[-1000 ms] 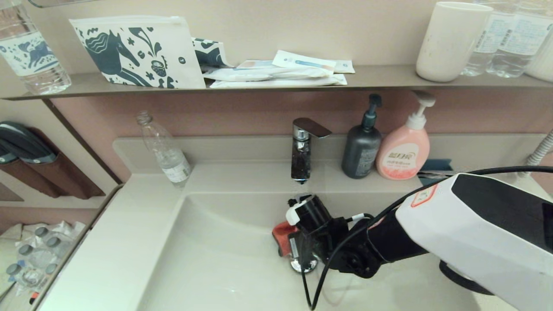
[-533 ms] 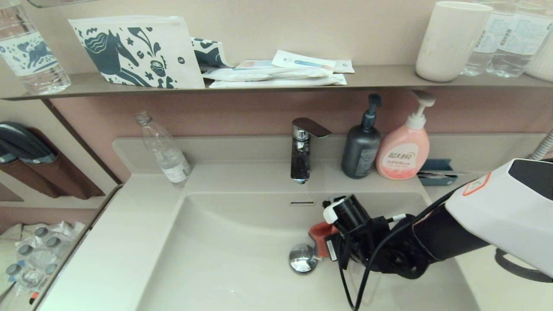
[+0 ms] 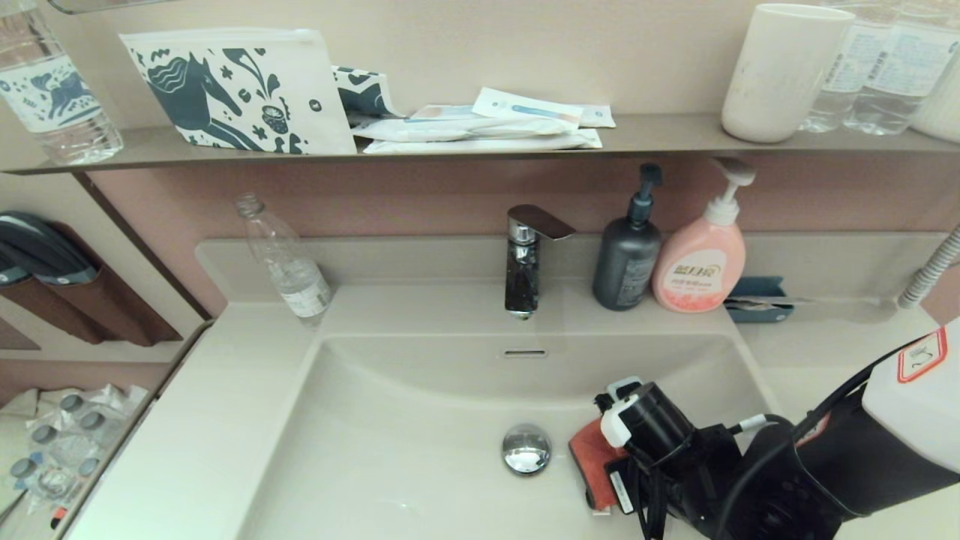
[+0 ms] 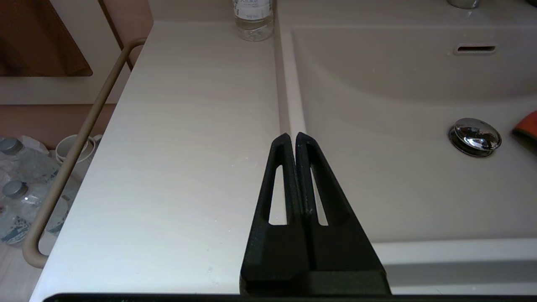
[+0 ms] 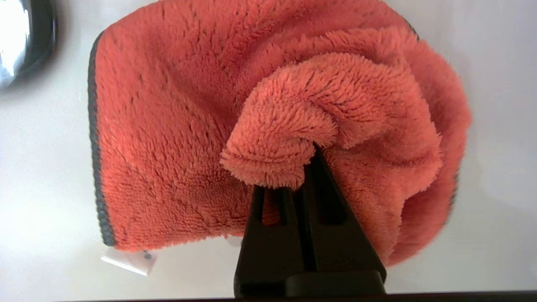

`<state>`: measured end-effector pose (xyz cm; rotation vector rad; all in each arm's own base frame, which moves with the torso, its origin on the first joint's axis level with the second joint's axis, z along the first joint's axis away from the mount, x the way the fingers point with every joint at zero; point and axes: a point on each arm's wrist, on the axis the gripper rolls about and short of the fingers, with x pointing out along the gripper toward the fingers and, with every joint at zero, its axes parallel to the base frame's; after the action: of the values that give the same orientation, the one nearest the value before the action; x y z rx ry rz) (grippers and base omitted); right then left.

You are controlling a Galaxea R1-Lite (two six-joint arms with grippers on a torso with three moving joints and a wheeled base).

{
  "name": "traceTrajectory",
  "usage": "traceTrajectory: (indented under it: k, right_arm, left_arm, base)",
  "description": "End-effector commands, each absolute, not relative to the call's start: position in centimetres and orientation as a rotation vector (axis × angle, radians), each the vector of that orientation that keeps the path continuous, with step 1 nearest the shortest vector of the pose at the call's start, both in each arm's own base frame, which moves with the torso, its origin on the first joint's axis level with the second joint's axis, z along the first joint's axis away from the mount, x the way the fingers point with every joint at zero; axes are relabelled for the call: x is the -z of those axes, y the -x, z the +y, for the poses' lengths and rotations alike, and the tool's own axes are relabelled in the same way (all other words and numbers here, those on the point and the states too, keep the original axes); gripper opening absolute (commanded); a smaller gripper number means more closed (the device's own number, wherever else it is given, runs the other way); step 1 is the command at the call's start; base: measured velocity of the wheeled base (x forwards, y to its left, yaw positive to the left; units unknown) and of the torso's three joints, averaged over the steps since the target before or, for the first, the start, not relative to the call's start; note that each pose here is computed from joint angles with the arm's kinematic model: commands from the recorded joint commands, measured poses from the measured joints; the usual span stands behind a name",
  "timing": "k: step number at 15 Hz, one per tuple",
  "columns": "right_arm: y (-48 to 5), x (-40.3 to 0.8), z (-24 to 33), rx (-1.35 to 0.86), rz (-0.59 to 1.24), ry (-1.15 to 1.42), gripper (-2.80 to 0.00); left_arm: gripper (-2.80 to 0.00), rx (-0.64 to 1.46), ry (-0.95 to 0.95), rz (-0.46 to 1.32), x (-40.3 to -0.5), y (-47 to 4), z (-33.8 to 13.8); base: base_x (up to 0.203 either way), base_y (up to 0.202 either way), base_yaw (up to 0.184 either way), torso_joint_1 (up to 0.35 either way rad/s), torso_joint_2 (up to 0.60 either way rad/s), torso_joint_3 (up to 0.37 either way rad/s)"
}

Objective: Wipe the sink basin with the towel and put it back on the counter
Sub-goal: Wipe the sink

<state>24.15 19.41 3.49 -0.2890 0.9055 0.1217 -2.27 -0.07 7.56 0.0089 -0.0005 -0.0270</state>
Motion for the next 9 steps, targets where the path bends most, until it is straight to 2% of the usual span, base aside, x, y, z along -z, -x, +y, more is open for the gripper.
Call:
traceTrajectory:
  k: [1,6,9]
  right_arm:
    - [-22.8,-2.0,20.0,-0.127,0.960,0.292,-2.80]
    - [-21.4,0.9,24.5,-0.216,1.007,0.271,-2.80]
    - [-21.3,1.3,28.3,-0.287,0.974,0.236,-2.80]
  left_arm:
    - [-2.80,0.028,-0.009,0.000,-7.6,2.3,-0.1]
    - [-2.80,0.028,-0.009,0.000,-7.6,2.3,-0.1]
    - [-2.80,0.028,-0.009,0.000,-7.6,2.3,-0.1]
  base:
    - [0.000,0.000,0.000,0.000,0.00,0.000]
    - [0.000,0.000,0.000,0.000,0.00,0.000]
    - [0.000,0.000,0.000,0.000,0.00,0.000]
